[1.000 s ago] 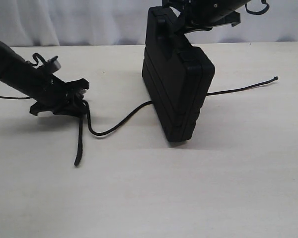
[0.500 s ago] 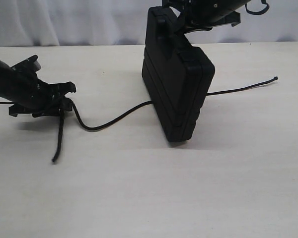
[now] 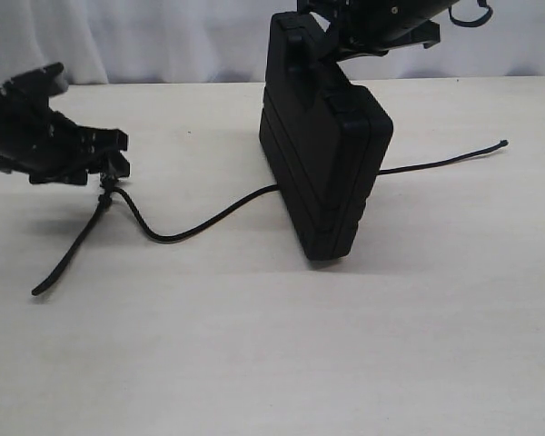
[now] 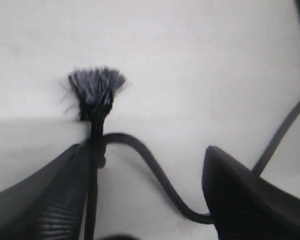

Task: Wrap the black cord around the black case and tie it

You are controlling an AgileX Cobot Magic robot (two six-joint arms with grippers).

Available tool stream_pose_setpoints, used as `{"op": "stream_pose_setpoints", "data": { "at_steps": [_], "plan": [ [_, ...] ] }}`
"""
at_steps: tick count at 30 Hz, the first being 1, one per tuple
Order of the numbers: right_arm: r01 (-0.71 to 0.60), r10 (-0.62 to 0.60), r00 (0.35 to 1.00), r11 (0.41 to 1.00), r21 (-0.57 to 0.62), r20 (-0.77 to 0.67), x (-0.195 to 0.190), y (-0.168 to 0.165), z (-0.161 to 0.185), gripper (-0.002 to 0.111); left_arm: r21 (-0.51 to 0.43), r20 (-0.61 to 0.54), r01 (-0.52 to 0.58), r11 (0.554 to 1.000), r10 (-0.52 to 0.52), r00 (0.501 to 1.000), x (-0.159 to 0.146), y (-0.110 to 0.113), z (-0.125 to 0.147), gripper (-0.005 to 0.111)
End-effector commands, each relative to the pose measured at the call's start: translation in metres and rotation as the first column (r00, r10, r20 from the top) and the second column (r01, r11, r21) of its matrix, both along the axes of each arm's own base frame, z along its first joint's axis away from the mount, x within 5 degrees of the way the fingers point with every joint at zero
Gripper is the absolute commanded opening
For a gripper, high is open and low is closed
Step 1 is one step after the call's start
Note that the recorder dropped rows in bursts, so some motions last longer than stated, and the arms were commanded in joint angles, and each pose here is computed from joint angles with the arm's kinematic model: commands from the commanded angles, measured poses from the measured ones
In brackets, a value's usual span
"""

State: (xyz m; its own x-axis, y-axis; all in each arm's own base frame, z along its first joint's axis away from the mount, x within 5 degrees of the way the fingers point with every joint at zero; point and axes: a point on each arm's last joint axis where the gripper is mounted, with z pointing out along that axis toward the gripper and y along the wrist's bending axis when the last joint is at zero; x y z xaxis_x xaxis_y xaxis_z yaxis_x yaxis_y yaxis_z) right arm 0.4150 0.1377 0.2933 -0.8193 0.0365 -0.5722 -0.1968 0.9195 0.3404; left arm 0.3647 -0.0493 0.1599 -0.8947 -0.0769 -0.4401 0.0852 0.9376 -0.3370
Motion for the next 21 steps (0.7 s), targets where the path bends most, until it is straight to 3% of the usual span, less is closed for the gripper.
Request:
{"op": "stream_pose_setpoints", "data": {
  "at_steps": [1, 2, 4, 5, 8, 11, 13, 15, 17, 18, 19, 21],
  "plan": [
    [-0.024, 0.02, 0.998, 0.997, -0.068, -0.051, 0.001, -0.005, -0.017, 0.004, 0.171, 0.146, 0.133, 0.976, -0.158, 0.977, 0.003, 0.005, 0.038, 0.06],
    [-0.024, 0.02, 0.998, 0.997, -0.068, -0.051, 0.001, -0.005, -0.017, 0.004, 0.275, 0.155, 0.24, 0.931, -0.289, 0.945, 0.002, 0.004, 0.043, 0.06],
    [-0.024, 0.02, 0.998, 0.997, -0.068, -0.051, 0.001, -0.005, -0.017, 0.004, 0.442, 0.116, 0.426, 0.789, -0.522, 0.845, -0.003, 0.002, 0.045, 0.06],
    [-0.024, 0.02, 0.998, 0.997, -0.068, -0.051, 0.001, -0.005, -0.017, 0.004, 0.529, 0.047, 0.54, 0.654, -0.658, 0.751, -0.007, 0.0, 0.043, 0.06],
    [-0.024, 0.02, 0.998, 0.997, -0.068, -0.051, 0.001, -0.005, -0.017, 0.004, 0.598, -0.105, 0.697, 0.396, -0.823, 0.558, -0.013, -0.007, 0.035, 0.06],
    [-0.024, 0.02, 0.998, 0.997, -0.068, -0.051, 0.001, -0.005, -0.017, 0.004, 0.639, -0.19, 0.742, 0.205, -0.892, 0.41, -0.012, -0.015, 0.025, 0.06],
    [-0.024, 0.02, 0.998, 0.997, -0.068, -0.051, 0.001, -0.005, -0.017, 0.004, 0.647, -0.253, 0.761, 0.054, -0.926, 0.281, -0.011, -0.02, 0.017, 0.06],
    [-0.024, 0.02, 0.998, 0.997, -0.068, -0.051, 0.001, -0.005, -0.017, 0.004, 0.639, -0.313, 0.762, -0.107, -0.941, 0.13, -0.01, -0.022, 0.006, 0.06],
    [-0.024, 0.02, 0.998, 0.997, -0.068, -0.051, 0.001, -0.005, -0.017, 0.004, 0.625, -0.389, 0.709, -0.326, -0.918, -0.079, -0.008, -0.022, -0.004, 0.06],
    [-0.024, 0.02, 0.998, 0.997, -0.068, -0.051, 0.001, -0.005, -0.017, 0.004, 0.621, -0.415, 0.676, -0.396, -0.898, -0.146, -0.007, -0.023, -0.008, 0.06],
    [-0.024, 0.02, 0.998, 0.997, -0.068, -0.051, 0.001, -0.005, -0.017, 0.004, 0.622, -0.427, 0.654, -0.43, -0.887, -0.177, -0.005, -0.023, -0.013, 0.06],
    [-0.024, 0.02, 0.998, 0.997, -0.068, -0.051, 0.001, -0.005, -0.017, 0.004, 0.657, -0.424, 0.627, -0.418, -0.893, -0.15, 0.002, -0.024, -0.019, 0.06]
  ]
}}
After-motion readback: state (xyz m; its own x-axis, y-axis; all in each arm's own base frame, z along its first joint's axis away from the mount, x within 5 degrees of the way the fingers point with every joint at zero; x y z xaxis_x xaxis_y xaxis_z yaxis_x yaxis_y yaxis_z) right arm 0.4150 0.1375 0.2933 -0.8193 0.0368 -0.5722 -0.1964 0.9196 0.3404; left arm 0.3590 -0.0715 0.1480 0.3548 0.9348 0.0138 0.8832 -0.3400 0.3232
